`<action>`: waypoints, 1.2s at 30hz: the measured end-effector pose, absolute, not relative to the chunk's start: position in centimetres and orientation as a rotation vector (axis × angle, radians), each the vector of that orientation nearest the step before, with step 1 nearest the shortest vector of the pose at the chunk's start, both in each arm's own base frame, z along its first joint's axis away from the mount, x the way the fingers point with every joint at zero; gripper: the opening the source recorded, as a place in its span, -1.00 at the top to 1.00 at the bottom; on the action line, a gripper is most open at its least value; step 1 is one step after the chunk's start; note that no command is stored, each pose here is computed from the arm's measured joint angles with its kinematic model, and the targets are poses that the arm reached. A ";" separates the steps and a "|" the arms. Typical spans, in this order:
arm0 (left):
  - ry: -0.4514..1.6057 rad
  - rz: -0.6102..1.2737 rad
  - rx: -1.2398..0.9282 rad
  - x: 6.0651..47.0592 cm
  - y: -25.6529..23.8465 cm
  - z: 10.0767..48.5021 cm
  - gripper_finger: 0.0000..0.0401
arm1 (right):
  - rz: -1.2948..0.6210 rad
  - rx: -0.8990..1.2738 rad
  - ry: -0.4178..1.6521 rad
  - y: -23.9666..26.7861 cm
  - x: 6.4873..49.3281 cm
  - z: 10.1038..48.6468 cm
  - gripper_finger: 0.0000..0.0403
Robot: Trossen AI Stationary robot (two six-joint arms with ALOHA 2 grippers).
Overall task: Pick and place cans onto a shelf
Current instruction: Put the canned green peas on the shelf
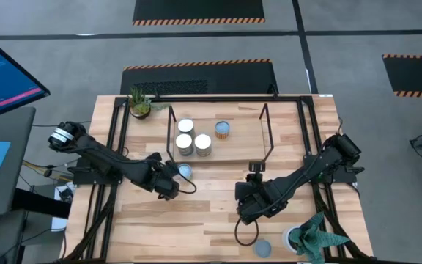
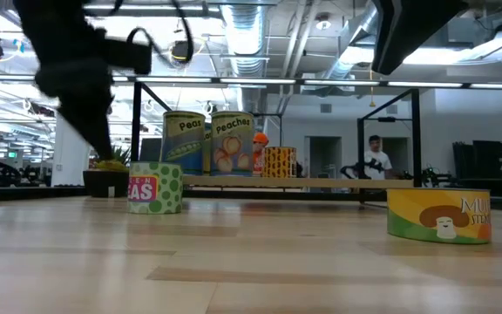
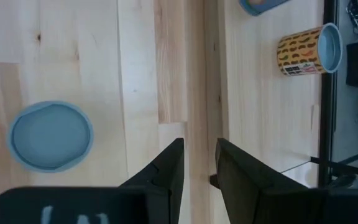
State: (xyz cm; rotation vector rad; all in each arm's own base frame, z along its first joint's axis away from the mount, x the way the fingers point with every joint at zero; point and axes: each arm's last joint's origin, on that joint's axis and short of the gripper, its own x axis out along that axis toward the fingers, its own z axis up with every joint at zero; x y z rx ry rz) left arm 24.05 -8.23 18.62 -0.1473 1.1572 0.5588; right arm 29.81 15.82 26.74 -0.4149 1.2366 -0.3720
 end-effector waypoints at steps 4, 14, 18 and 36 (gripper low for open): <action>1.177 0.611 -0.111 24.7 -8.5 16.6 1.00 | -0.373 -0.420 1.241 15.8 29.8 26.7 0.42; 0.887 0.423 0.058 32.5 -12.8 18.2 1.00 | -0.387 -0.420 1.250 15.7 29.6 26.8 0.42; 0.976 0.406 0.127 31.8 -14.2 20.4 1.00 | -0.388 -0.421 1.251 15.7 29.6 26.8 0.42; 0.970 0.915 0.134 30.9 -13.5 11.9 1.00 | -0.398 -0.456 1.295 15.4 29.2 26.8 0.42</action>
